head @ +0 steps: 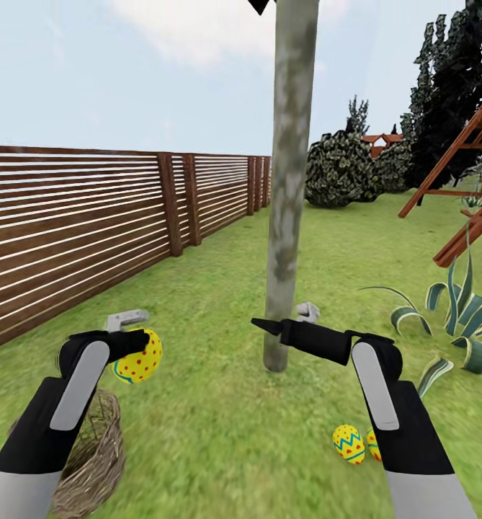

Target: Take the three Easter eggs out of the wicker basket on the lawn in the garden, then place them on the lawn next to a single tree (choose any tree) so that all three eggs are next to the same tree and none are left in the basket.

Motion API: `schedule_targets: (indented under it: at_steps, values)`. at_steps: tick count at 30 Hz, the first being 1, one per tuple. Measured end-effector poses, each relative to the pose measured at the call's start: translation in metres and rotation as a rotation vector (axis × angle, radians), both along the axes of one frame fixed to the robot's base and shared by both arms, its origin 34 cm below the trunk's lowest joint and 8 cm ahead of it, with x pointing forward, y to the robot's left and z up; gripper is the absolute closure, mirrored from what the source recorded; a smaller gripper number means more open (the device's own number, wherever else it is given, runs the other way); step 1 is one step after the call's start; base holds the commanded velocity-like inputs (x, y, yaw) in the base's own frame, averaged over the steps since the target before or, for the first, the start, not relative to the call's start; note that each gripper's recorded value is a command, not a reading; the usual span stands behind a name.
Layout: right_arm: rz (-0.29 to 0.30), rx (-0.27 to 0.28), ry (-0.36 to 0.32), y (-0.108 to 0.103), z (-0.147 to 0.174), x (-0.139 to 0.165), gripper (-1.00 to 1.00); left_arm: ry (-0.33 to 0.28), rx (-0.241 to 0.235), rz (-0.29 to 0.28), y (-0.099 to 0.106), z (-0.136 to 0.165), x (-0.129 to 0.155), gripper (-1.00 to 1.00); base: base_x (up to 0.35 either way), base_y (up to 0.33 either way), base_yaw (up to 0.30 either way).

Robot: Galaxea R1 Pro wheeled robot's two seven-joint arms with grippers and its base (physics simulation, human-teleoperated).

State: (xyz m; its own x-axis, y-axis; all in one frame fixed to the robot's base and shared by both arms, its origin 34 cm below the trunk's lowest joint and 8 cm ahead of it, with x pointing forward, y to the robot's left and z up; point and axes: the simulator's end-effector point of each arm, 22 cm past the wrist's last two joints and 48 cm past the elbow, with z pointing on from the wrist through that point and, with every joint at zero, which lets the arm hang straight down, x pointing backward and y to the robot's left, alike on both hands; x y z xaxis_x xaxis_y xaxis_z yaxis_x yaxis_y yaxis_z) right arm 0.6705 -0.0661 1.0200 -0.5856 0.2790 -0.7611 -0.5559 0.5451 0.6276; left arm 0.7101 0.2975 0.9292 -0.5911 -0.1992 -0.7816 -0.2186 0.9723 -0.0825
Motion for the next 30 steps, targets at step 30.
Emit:
schedule_targets:
  at_steps: [30]
  values:
    - [-0.206, -0.024, 0.005, -0.111, 0.048, 0.018, -1.00, 0.029, -0.090, -0.090, -0.039, 0.047, -0.006, 1.00, -0.028, 0.000, -0.150]
